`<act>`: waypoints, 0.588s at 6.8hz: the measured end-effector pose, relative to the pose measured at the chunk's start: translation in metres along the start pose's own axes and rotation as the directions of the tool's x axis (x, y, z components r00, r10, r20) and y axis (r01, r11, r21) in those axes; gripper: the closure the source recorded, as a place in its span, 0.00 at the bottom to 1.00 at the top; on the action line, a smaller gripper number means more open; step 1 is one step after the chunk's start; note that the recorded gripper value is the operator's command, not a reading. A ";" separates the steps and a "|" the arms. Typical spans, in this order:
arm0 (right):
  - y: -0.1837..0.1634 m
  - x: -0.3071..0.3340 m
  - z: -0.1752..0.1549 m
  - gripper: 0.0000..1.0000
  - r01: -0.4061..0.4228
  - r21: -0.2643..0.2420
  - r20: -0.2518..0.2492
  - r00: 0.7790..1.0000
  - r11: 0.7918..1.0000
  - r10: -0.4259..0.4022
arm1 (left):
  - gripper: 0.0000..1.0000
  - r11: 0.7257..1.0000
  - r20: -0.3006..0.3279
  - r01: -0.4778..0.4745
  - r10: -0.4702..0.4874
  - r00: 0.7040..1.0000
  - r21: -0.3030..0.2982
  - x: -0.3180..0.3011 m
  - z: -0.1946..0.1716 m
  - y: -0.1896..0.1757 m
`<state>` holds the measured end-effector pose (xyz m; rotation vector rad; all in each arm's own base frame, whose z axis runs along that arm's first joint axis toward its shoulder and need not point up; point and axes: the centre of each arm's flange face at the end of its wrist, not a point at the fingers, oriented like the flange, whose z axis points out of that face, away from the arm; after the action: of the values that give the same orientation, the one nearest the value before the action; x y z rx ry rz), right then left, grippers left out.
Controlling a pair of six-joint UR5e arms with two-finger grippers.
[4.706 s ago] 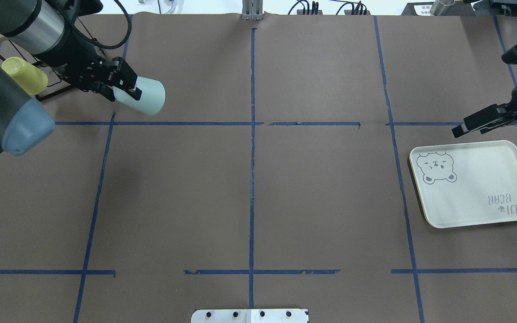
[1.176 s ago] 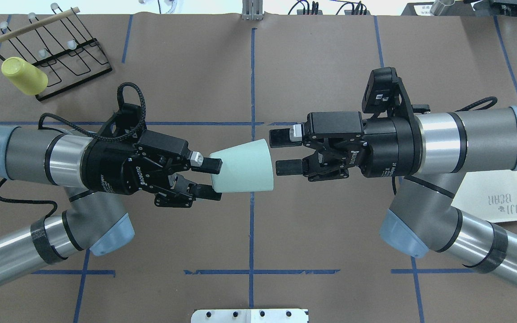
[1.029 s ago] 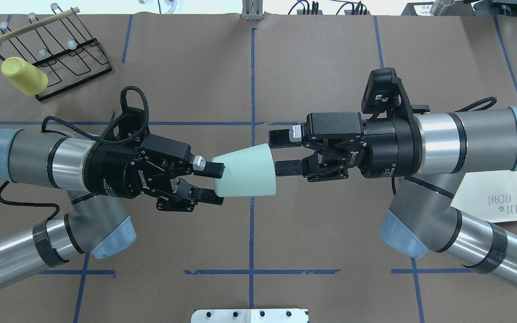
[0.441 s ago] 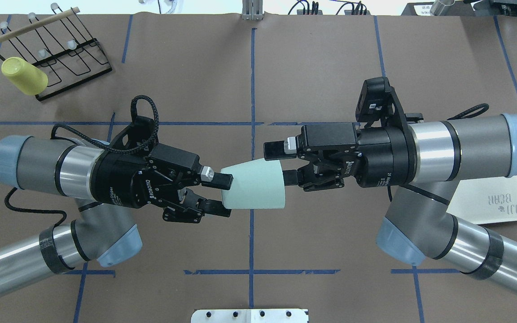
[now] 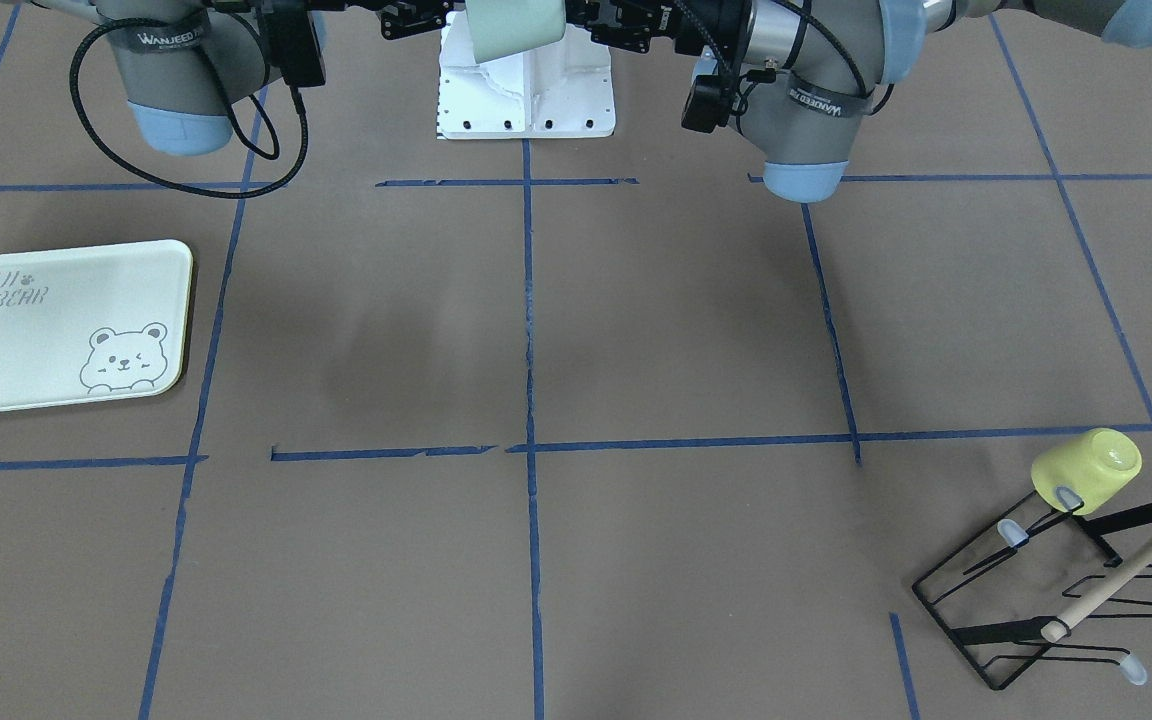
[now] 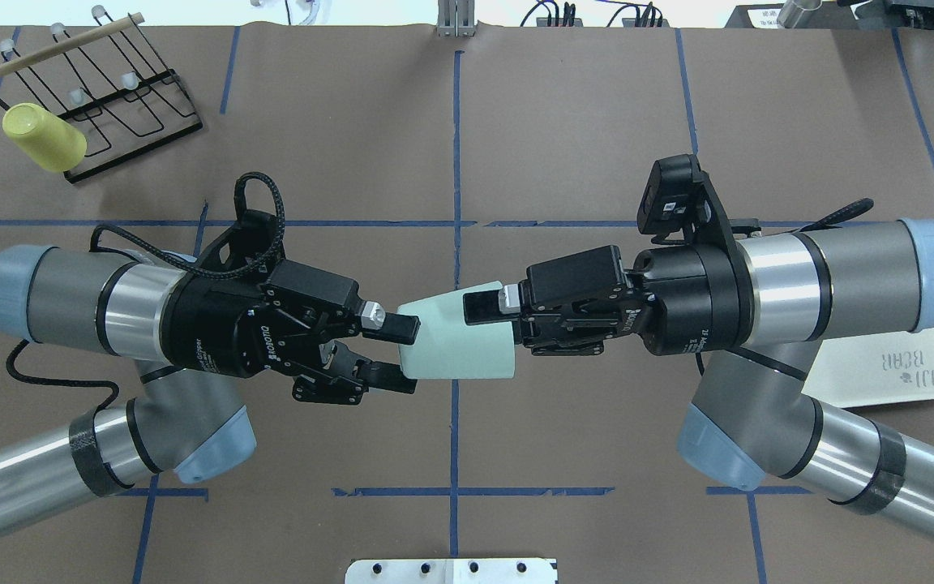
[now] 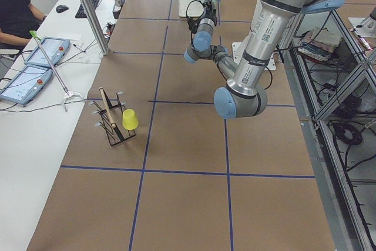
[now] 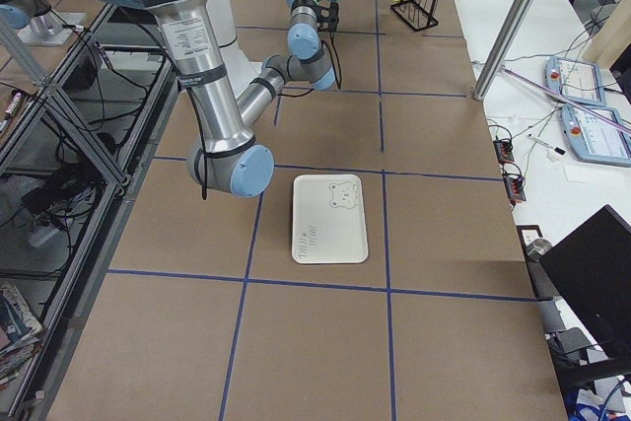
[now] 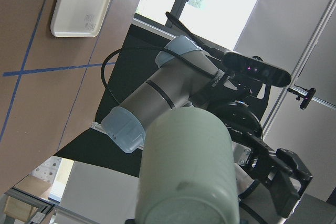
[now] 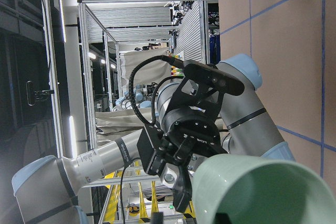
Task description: Left arm grabs green cup and hands to right arm on tray
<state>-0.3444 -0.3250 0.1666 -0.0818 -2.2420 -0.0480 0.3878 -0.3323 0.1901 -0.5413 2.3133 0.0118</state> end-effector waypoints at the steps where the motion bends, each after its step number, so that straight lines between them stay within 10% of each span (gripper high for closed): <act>1: 0.001 0.001 -0.002 1.00 0.003 -0.003 0.003 1.000 1.000 -0.003 | 0.76 1.000 -0.001 -0.001 0.001 1.000 -0.001 0.001 0.000 0.001; 3: 0.002 0.003 -0.003 1.00 0.002 -0.005 0.003 1.000 1.000 -0.002 | 0.00 1.000 -0.001 -0.001 0.001 1.000 -0.001 0.001 -0.001 0.001; 4: 0.003 0.003 -0.003 1.00 0.000 -0.006 0.004 1.000 1.000 0.000 | 0.00 1.000 0.000 -0.003 0.003 1.000 0.003 0.001 -0.003 0.001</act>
<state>-0.3437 -0.3222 0.1702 -0.0846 -2.2461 -0.0542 0.3852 -0.3323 0.1917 -0.5368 2.3137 0.0099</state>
